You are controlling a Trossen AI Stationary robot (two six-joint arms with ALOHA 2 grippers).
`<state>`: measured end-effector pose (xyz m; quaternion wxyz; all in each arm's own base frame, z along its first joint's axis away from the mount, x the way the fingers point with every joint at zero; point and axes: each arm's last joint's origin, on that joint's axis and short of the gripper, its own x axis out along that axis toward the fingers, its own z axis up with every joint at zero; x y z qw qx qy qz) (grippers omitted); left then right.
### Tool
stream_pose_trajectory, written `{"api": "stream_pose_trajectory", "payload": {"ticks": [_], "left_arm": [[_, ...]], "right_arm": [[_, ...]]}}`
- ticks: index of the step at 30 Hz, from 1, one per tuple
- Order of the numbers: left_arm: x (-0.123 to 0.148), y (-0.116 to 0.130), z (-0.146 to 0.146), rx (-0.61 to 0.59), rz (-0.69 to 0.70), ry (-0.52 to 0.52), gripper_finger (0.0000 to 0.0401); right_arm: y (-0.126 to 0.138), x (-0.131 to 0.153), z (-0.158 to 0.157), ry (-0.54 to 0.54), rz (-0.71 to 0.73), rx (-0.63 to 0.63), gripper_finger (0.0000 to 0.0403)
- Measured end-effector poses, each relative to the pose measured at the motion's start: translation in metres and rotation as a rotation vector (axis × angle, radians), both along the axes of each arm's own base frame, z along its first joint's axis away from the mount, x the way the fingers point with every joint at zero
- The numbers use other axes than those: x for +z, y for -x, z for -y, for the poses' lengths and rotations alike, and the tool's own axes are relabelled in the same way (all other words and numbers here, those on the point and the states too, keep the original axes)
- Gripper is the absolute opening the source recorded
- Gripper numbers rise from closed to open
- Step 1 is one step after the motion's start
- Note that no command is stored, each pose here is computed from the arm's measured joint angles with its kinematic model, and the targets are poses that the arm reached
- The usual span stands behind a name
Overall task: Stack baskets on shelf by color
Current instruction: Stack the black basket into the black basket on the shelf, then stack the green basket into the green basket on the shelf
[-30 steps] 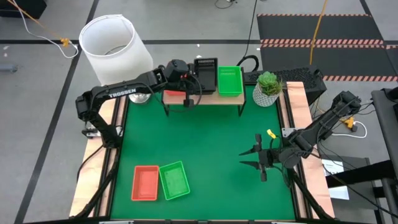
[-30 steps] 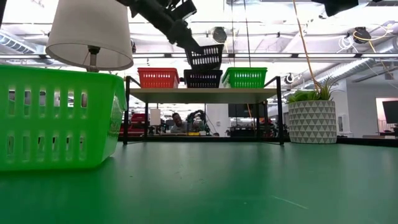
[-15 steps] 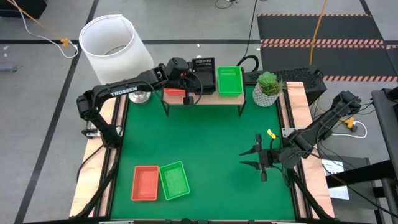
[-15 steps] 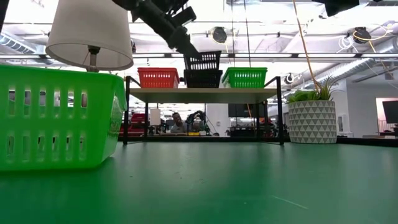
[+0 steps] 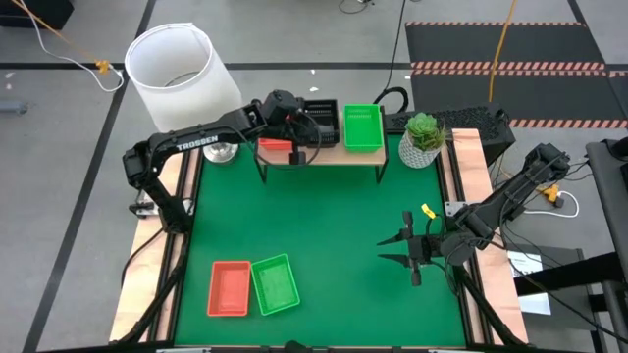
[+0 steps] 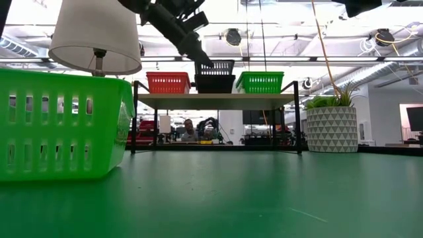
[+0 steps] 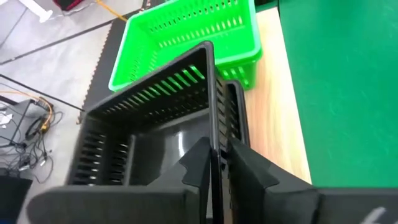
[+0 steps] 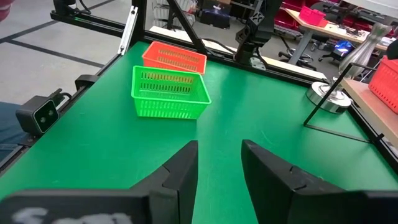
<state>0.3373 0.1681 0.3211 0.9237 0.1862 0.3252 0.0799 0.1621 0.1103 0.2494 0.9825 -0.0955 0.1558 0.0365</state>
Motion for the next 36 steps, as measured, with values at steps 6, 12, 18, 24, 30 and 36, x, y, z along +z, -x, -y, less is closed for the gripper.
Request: {"api": "stream_pose_trajectory", "payload": {"ticks": [6,12,18,24,30,36], "left_arm": [[0.0,0.0,0.0,0.005,0.002,0.007,0.0084],[0.0,0.0,0.0,0.021,0.015,0.025,0.0115],[0.006,0.001,0.002,0.046,0.05,0.056,0.0146],[0.017,0.002,0.017,0.046,0.087,0.091,0.0165],[0.024,0.006,0.052,0.025,0.049,0.19,0.0168],[0.018,0.005,0.109,0.046,-0.084,0.216,0.0168]], "right_arm": [[0.0,0.0,0.0,0.0,0.0,0.0,0.0116],[0.0,0.0,0.0,0.0,0.0,0.0,0.0116],[0.0,0.0,0.0,0.0,0.0,0.0,0.0116],[0.0,0.0,0.0,0.0,0.0,0.0,0.0116],[0.0,0.0,0.0,-0.007,-0.001,-0.003,0.0116],[0.0,0.0,0.0,-0.025,-0.001,-0.009,0.0116]]}}
